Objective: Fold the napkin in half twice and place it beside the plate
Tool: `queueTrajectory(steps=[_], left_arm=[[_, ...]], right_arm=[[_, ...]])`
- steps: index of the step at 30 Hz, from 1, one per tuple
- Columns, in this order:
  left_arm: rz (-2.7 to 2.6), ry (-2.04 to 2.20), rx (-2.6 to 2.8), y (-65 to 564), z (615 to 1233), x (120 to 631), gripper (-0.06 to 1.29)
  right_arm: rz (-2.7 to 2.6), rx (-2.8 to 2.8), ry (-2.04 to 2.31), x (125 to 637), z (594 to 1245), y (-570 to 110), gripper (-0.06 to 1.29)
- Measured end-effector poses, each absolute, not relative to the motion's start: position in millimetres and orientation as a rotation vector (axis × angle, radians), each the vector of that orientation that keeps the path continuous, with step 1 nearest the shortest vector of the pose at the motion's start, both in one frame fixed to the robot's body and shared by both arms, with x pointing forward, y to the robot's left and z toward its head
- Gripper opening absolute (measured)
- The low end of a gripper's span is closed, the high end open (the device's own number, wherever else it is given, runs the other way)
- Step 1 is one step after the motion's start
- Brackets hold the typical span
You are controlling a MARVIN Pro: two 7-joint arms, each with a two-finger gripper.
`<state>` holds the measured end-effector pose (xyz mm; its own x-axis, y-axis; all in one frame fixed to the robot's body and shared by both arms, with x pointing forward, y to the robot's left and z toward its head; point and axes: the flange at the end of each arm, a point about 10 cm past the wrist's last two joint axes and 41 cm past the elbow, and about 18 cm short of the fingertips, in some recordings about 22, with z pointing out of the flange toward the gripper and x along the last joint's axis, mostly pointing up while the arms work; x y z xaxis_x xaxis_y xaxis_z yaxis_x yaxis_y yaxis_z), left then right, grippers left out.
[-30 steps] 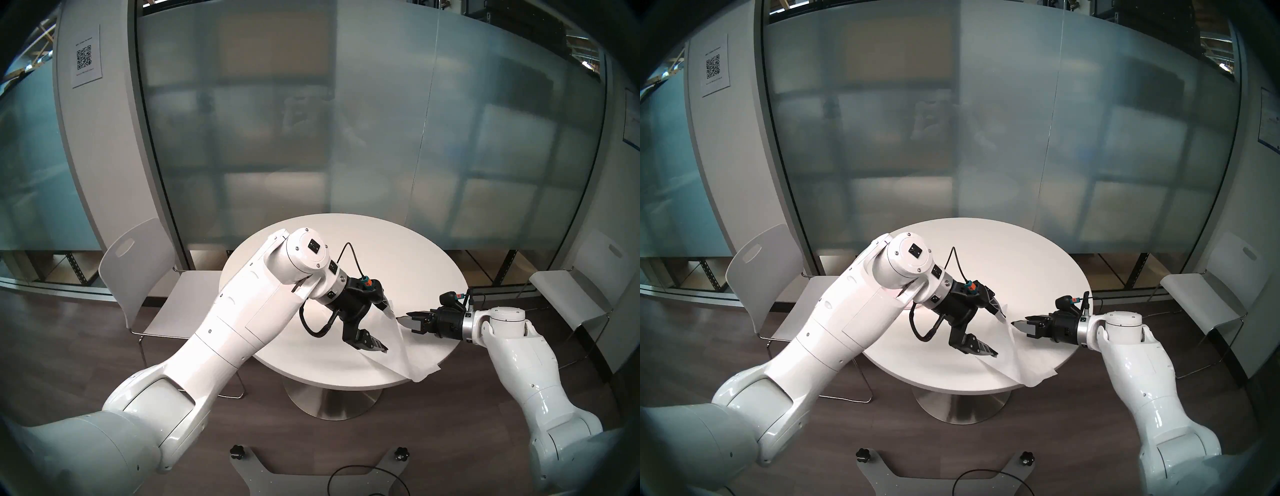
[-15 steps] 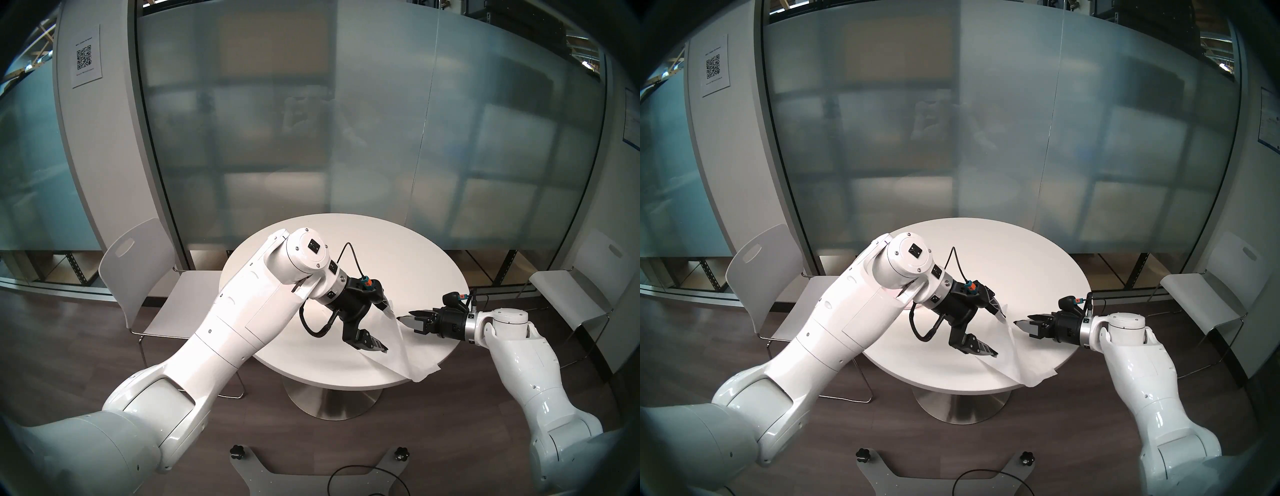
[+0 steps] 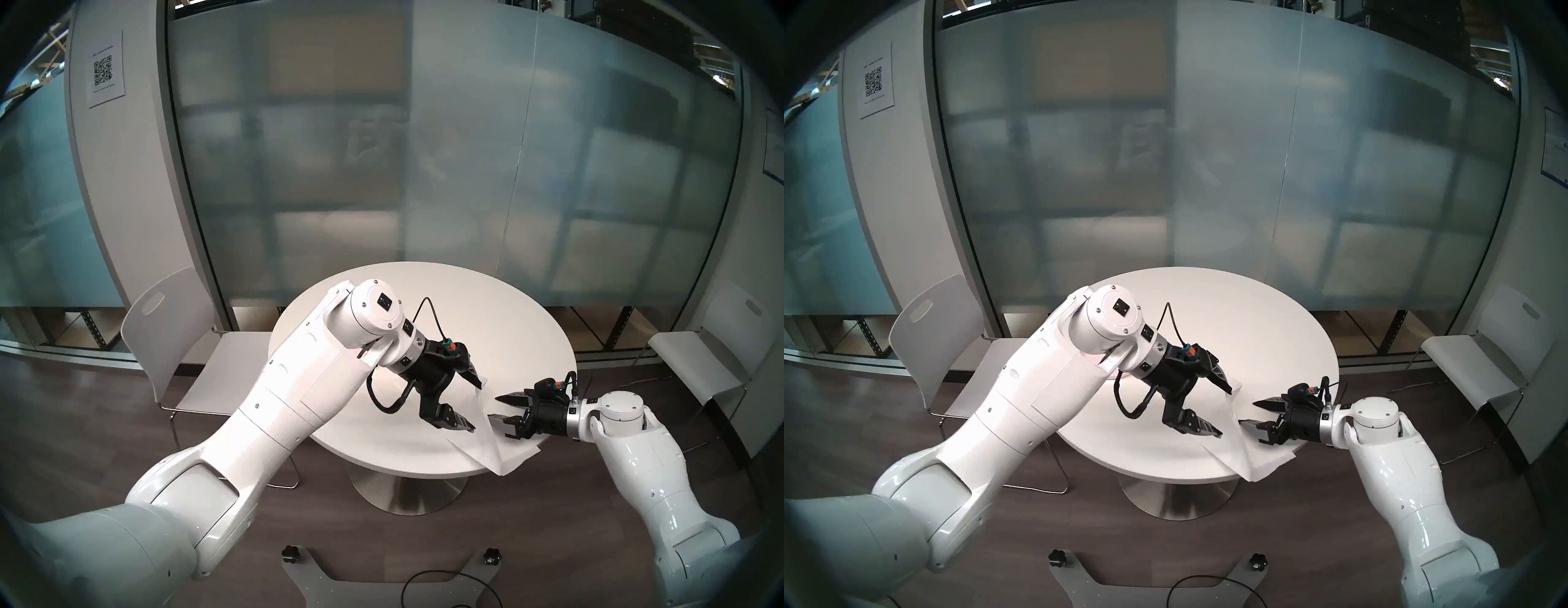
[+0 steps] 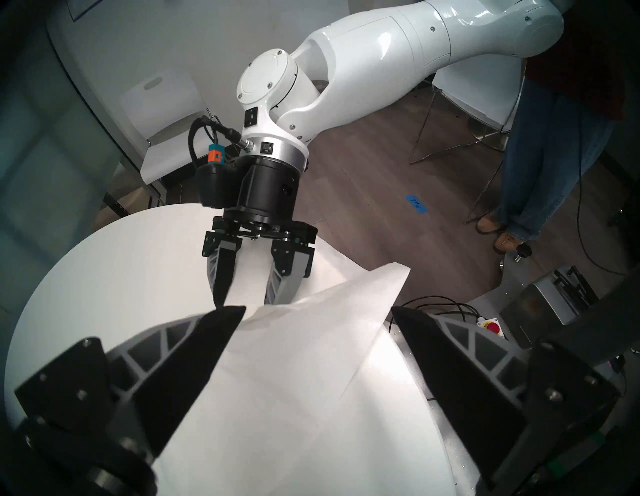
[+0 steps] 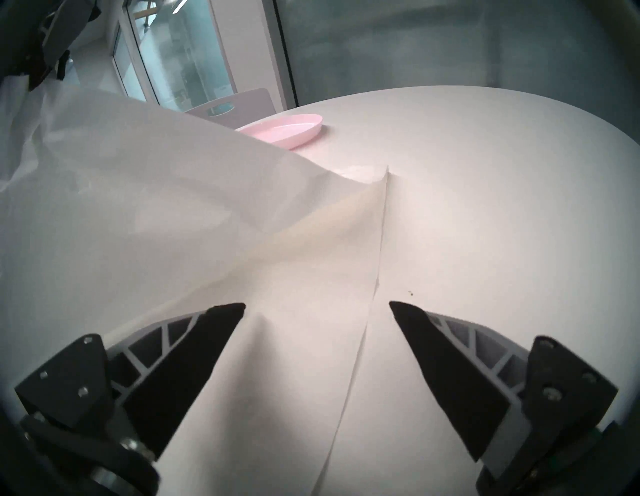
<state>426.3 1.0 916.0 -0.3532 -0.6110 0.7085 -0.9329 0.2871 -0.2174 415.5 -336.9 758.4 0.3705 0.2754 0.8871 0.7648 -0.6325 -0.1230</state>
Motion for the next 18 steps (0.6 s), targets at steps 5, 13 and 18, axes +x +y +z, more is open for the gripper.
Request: queueTrajectory(steps=[5, 13, 18], left_arm=[[0.852, -2.063, 1.378, 1.0, 916.0, 426.3, 1.2], [0.852, -2.063, 1.378, 1.0, 916.0, 426.3, 1.2], [0.852, -2.063, 1.378, 1.0, 915.9, 426.3, 1.21]], right_arm=[[-1.238, -2.081, -0.939, 410.1, 761.5, -335.8, 1.21], [-1.234, -2.067, -0.958, 406.1, 761.9, -334.7, 1.21], [-1.231, -2.062, -0.966, 406.4, 762.5, -333.6, 1.21]])
